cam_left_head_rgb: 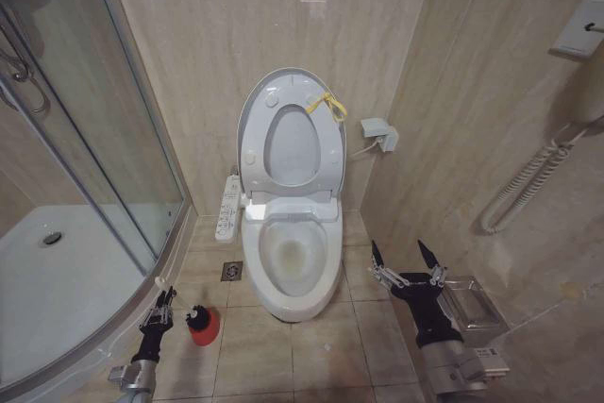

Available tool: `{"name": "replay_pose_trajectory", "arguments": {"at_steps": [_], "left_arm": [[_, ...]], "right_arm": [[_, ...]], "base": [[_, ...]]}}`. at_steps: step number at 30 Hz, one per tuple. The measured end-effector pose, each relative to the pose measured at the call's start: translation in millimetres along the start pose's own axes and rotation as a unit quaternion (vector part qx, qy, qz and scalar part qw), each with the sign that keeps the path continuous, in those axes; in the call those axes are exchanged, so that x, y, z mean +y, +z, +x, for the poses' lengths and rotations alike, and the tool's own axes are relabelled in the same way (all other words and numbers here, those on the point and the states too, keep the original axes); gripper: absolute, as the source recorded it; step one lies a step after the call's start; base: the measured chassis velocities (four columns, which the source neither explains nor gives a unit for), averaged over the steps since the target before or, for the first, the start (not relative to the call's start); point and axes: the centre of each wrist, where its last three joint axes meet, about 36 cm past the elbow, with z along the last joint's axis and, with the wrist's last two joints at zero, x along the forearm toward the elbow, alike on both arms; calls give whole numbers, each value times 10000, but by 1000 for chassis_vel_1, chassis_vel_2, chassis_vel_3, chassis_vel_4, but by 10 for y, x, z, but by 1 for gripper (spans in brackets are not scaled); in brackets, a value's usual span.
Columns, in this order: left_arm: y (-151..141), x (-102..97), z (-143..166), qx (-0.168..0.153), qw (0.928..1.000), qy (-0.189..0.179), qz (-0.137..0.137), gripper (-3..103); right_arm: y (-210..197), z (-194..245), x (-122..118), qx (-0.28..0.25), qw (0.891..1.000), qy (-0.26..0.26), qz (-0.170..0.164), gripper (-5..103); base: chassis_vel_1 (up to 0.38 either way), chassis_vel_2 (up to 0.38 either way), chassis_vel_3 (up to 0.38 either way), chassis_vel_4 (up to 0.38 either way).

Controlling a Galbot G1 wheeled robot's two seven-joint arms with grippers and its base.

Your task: Open the toilet lid, clean the toilet bowl with a toilet brush, close the toilet lid, and flush.

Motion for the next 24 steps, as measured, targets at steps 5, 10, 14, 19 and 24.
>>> {"name": "replay_pose_trajectory", "arguments": {"at_steps": [5, 10, 14, 19, 24], "left_arm": [[60, 9, 23, 111, 9999, 3, -29, 14], [116, 36, 66, 285, 9994, 97, -162, 14], [145, 55, 81, 418, 9985, 187, -290, 14], [208, 103, 205, 717, 9957, 209, -553, 14], [252, 112, 290, 849, 9943, 202, -618, 14]], "right_arm": [[0, 0, 0, 0, 10000, 0, 0, 100], [0, 0, 0, -1, 10000, 0, 0, 100], [0, 0, 0, 0, 10000, 0, 0, 100], [0, 0, 0, 0, 10000, 0, 0, 100], [0, 0, 0, 0, 10000, 0, 0, 100]], "base": [[0, 0, 0, 0], [0, 0, 0, 0], [0, 0, 0, 0], [0, 0, 0, 0], [0, 0, 0, 0]]}}
